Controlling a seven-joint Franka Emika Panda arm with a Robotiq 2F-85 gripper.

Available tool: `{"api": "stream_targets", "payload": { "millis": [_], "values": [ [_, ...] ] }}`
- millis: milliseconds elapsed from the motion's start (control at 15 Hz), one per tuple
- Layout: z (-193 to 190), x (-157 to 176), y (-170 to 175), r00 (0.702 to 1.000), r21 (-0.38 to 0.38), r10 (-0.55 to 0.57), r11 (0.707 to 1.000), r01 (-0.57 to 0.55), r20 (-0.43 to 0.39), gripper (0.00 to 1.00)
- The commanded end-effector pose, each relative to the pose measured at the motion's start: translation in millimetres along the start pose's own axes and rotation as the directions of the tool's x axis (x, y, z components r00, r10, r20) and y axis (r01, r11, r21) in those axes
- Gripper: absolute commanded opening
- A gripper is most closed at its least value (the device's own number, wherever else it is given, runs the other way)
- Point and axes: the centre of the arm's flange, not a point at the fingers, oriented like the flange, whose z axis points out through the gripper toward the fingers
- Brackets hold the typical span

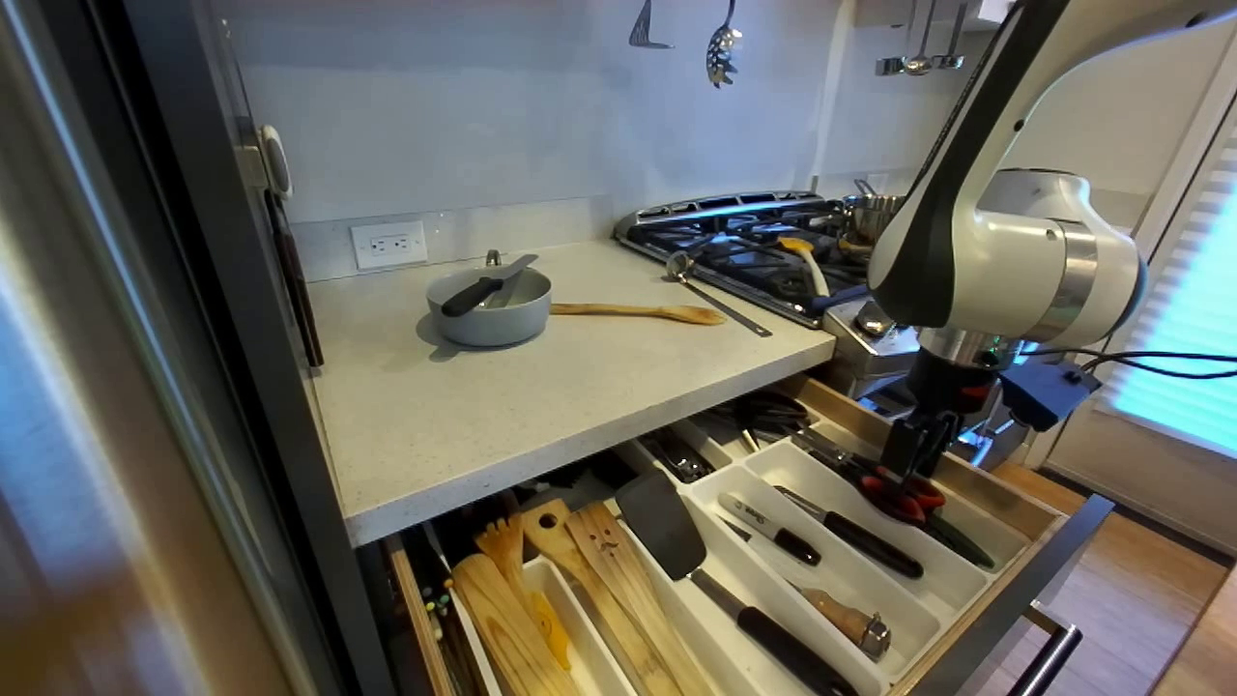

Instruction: Pick up the scissors from the open drawer and put it on the gray bowl

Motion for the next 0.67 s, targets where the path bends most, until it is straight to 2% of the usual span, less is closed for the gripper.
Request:
{"api": "stream_targets", "payload": {
  "millis": [0,267,333,400,467,600],
  "values": [
    [16.8,-5.6,16.5,0.999,0.001,0.047,0.999,-0.047,-0.014,0.73],
    [29.1,-5.2,18.8,0.997,0.019,0.066,0.998,-0.065,-0.026,0.62],
    [29.6,-4.7,19.0,0.997,0.018,0.067,0.998,-0.067,-0.031,0.54],
    [32.5,-3.9,19.1,0.997,0.018,0.069,0.998,-0.068,-0.035,0.56],
    [34.1,-3.2,19.8,0.997,0.015,0.071,0.997,-0.071,-0.038,0.51],
    [37.3,-3.6,22.2,0.996,0.013,0.078,0.997,-0.077,-0.038,0.5]
  ]
}}
